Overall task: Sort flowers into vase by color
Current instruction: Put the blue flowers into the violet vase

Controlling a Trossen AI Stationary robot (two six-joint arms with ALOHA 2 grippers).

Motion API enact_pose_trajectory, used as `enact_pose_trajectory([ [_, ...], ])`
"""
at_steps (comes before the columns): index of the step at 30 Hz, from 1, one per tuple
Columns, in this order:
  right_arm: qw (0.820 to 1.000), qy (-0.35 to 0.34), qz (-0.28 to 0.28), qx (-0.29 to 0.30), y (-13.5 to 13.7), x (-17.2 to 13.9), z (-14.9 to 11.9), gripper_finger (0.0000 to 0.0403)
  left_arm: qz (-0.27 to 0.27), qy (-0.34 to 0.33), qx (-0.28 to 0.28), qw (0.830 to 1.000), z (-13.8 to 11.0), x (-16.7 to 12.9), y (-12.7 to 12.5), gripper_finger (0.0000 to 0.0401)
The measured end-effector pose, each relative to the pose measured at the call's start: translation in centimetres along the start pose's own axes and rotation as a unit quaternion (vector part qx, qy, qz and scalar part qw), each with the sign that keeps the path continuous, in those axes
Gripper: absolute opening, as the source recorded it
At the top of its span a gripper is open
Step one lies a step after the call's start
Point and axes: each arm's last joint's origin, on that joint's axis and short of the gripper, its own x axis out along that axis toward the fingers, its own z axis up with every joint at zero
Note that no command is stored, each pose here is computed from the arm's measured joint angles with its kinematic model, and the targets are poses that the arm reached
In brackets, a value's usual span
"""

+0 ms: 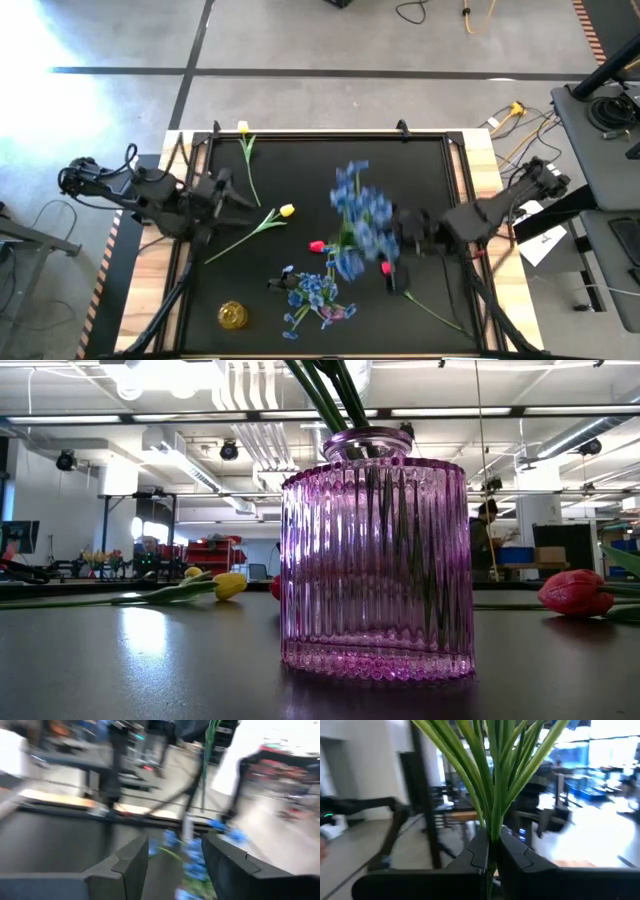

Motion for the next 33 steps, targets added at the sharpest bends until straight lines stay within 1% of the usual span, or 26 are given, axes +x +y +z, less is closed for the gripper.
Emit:
enact_pose_trajectory([
  [3,0.999,-0.008,0.037,-0.007,2.8,0.2,-1.0,0.0013,-0.048,0.026,-0.019,0.998,-0.4,0.5,-0.5,0.0165],
  [7,0.997,-0.009,0.083,0.002,6.3,-0.1,-2.5,0.0013,-0.076,0.058,-0.022,0.995,-1.2,1.2,-1.4,0.0162],
  [11,0.996,0.004,0.087,0.003,9.6,-1.0,-4.1,0.0013,-0.098,0.092,-0.037,0.990,-2.1,1.8,-2.5,0.0162],
  [16,0.996,0.040,0.083,-0.005,12.8,-1.3,-7.3,0.0013,-0.097,0.126,-0.048,0.986,-3.4,2.9,-3.9,0.0161],
  [19,0.995,0.060,0.082,0.006,14.0,-0.5,-9.9,0.0013,-0.073,0.152,-0.051,0.984,-4.5,3.6,-4.4,0.0161],
  [21,0.996,0.073,0.061,-0.003,14.5,0.1,-11.6,0.0013,-0.051,0.175,-0.065,0.981,-5.2,4.0,-4.4,0.0161],
  [22,0.996,0.078,0.037,-0.012,14.6,0.3,-12.5,0.0013,-0.042,0.185,-0.074,0.979,-5.5,4.2,-4.5,0.0161],
  [25,0.993,0.090,-0.056,-0.052,14.8,0.8,-14.8,0.0013,-0.012,0.203,-0.100,0.974,-6.4,4.8,-4.6,0.0161],
  [28,0.983,0.095,-0.134,-0.085,15.0,0.8,-16.3,0.0013,0.015,0.212,-0.124,0.969,-7.1,5.7,-4.7,0.0161],
  [30,0.977,0.098,-0.162,-0.097,15.2,0.7,-17.3,0.0013,0.026,0.221,-0.128,0.966,-7.6,6.2,-4.7,0.0161],
  [33,0.971,0.105,-0.184,-0.115,15.7,0.7,-18.9,0.0013,0.046,0.242,-0.150,0.958,-8.6,7.2,-4.8,0.0161],
])
